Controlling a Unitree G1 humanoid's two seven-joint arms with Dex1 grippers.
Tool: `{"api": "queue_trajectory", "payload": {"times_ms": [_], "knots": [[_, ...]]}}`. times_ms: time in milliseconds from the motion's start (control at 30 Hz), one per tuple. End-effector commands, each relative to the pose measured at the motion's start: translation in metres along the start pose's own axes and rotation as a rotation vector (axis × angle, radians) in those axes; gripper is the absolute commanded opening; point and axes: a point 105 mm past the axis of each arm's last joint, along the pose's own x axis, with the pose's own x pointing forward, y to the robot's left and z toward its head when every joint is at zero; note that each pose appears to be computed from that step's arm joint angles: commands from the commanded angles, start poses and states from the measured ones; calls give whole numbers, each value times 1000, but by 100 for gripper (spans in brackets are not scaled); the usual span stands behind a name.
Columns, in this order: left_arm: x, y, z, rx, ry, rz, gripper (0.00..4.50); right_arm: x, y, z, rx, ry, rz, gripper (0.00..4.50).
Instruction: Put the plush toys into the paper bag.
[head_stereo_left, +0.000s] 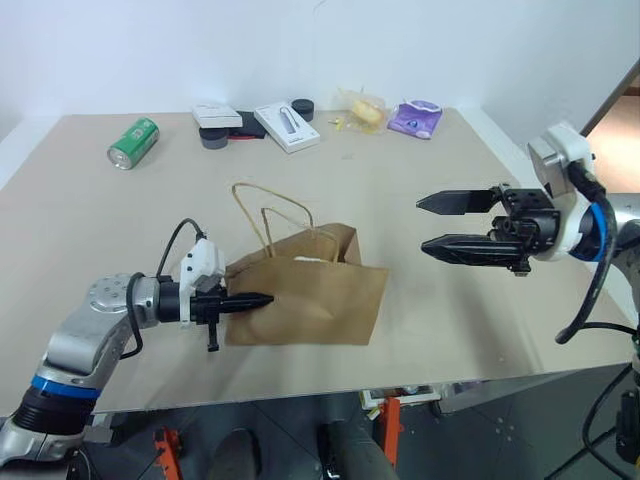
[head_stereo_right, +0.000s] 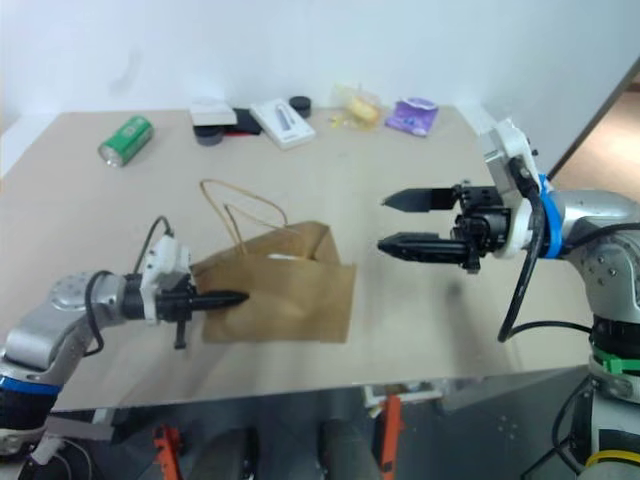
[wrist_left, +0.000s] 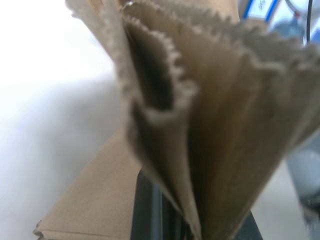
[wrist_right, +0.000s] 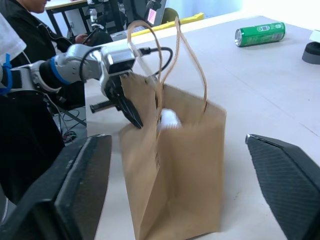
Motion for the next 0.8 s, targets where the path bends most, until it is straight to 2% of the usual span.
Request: {"api": "queue_trajectory", "payload": {"times_ms": [33, 100, 133, 233, 333, 467, 567, 633, 800], "knots": [[-5, 2, 14, 22, -49, 50, 176, -2, 5, 10, -44, -5, 17, 450], [-11, -1, 23, -4, -78, 50, 258, -2, 4, 8, -41, -2, 15, 450], [-14, -2, 28, -12, -91, 49, 274, -2, 4, 8, -40, 0, 15, 450], [-31, -4, 48, -64, -122, 55, 380, -6, 2, 9, -40, 4, 4, 450], [-55, -1, 71, -93, -140, 88, 445, -15, -3, 9, -38, 14, -28, 450], [-100, 36, 87, -89, -145, 303, 445, -31, -16, 8, -21, 28, -114, 450], [-132, 62, 72, -61, -21, 486, 445, -43, -32, -1, -4, 66, -222, 450], [-149, 71, 58, -74, 39, 541, 445, -52, -46, -11, 5, 107, -322, 450], [-155, 72, 47, -76, 65, 521, 445, -54, -48, -20, 18, 117, -339, 450]]}}
